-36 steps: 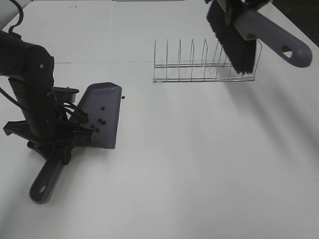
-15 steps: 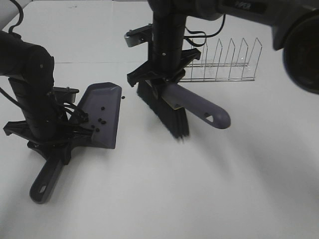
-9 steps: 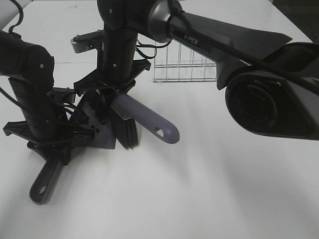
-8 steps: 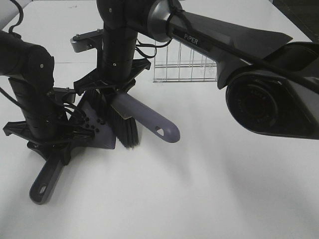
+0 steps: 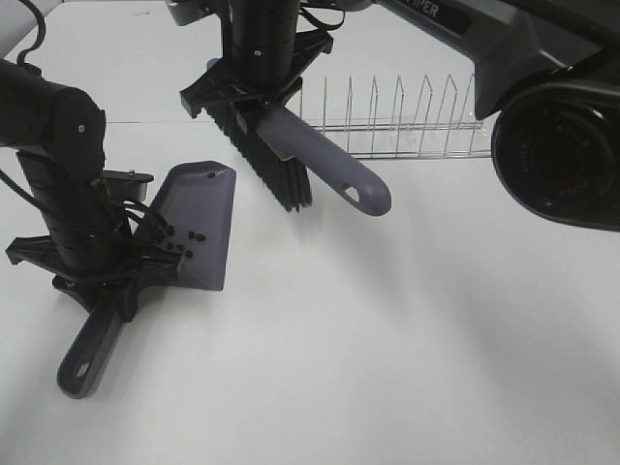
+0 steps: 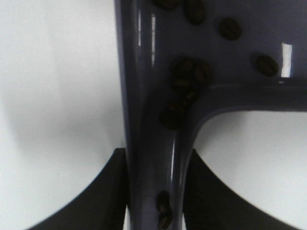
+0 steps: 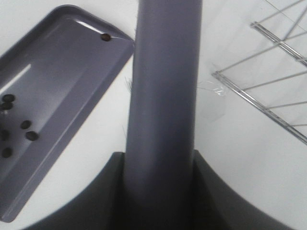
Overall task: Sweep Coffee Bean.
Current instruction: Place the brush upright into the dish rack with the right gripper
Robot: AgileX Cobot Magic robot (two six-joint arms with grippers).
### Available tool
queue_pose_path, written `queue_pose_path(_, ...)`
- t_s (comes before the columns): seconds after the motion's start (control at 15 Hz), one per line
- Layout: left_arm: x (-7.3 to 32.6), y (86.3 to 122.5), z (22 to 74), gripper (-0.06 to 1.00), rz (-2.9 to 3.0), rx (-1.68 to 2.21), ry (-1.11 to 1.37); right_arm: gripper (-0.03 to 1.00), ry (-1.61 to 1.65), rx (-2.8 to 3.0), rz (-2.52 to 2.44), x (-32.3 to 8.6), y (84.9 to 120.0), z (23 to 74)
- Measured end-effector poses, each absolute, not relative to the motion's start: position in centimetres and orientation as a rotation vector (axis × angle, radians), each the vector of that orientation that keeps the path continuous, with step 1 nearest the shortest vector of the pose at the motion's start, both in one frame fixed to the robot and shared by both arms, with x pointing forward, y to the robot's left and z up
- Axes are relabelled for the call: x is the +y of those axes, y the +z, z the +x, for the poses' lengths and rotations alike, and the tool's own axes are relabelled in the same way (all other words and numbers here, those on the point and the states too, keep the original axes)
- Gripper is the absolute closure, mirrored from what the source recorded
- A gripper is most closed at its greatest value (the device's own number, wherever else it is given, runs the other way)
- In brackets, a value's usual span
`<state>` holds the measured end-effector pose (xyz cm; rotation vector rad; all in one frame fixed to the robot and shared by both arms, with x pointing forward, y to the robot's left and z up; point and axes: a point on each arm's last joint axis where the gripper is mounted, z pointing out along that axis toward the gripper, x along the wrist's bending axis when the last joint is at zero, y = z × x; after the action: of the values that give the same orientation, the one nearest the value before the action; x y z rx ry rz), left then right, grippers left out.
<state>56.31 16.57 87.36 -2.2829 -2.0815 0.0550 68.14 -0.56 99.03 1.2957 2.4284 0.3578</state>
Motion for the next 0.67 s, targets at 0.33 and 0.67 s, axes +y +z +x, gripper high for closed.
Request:
queue_pose_path(0.33,16.6,87.4,56.3,0.68,-2.282,-2.081,0.056,0.69,0.349,2.339,1.404,-5.5,100.3,70.7)
queue_pose_path(0.67,16.6,87.4,56.3,0.68,-2.282,-2.081,0.056,0.69,0.322,2.291,1.477,-9.4,100.5,72.4)
